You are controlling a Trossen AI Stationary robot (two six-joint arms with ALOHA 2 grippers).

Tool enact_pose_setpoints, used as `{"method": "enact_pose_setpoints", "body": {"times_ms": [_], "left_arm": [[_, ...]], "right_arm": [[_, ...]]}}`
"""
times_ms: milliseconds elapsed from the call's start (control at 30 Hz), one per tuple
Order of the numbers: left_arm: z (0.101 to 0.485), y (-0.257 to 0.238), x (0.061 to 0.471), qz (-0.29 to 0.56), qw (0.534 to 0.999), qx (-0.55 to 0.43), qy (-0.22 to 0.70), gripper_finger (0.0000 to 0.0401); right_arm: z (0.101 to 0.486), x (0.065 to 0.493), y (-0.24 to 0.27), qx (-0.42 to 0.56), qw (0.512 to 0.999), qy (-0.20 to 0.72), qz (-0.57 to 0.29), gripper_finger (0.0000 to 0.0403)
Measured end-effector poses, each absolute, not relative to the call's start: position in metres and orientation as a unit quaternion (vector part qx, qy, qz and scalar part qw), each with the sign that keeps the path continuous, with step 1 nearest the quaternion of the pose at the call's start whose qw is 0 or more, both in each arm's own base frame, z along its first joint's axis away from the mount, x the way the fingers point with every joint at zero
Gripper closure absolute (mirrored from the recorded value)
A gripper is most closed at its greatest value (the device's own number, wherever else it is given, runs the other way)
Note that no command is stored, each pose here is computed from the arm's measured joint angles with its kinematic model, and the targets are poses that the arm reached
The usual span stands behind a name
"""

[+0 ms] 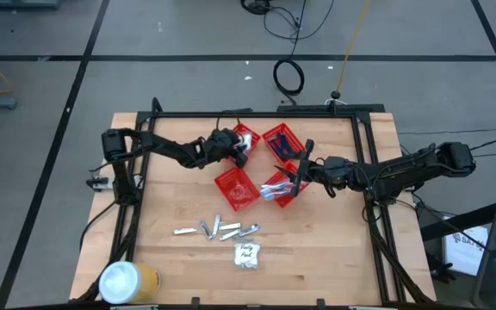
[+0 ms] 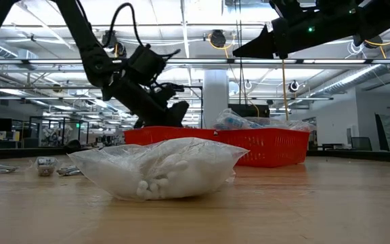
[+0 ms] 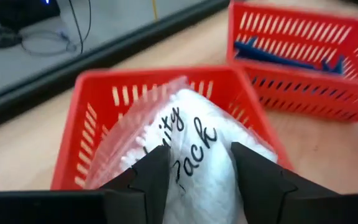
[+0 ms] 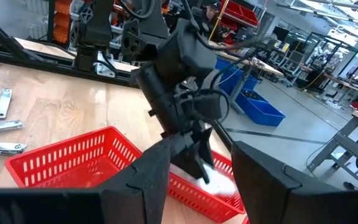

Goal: Pick & Place Travel size toiletries
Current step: Put the transparent cotton pack into the top left red bin

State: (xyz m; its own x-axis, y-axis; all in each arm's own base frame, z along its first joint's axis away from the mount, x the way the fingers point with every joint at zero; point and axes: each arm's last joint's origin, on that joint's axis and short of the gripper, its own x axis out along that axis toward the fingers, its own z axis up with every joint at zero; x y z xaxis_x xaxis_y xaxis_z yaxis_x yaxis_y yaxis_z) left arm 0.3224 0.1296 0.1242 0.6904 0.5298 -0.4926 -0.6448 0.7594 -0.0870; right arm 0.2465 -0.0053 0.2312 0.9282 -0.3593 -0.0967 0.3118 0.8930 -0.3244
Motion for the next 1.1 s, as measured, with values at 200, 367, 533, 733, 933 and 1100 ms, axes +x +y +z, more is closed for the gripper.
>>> {"method": "enact_pose_setpoints", "body": {"times_ms": [200,367,533,733,933,1100], "left_arm": [[0.116,0.132,0.330,0.316,0.905,-0.133,0.252,0.0249],[0.115,0.132,0.330,0.313,0.906,-0.134,0.253,0.0249],[0.119,0.132,0.329,0.310,0.908,-0.129,0.252,0.0249],[0.144,0.131,0.327,0.300,0.921,-0.104,0.225,0.0249],[0.178,0.124,0.322,0.289,0.936,-0.074,0.188,0.0249],[0.204,0.110,0.313,0.261,0.944,-0.073,0.187,0.0249]], "right_arm": [[0.231,0.246,-0.005,-0.153,0.970,0.077,-0.173,0.0243],[0.231,0.246,-0.005,-0.154,0.970,0.079,-0.173,0.0243],[0.231,0.246,-0.005,-0.154,0.970,0.079,-0.173,0.0243],[0.231,0.246,-0.005,-0.155,0.969,0.080,-0.173,0.0243],[0.231,0.246,-0.005,-0.156,0.969,0.081,-0.173,0.0243],[0.231,0.246,-0.005,-0.156,0.969,0.081,-0.172,0.0243]]}}
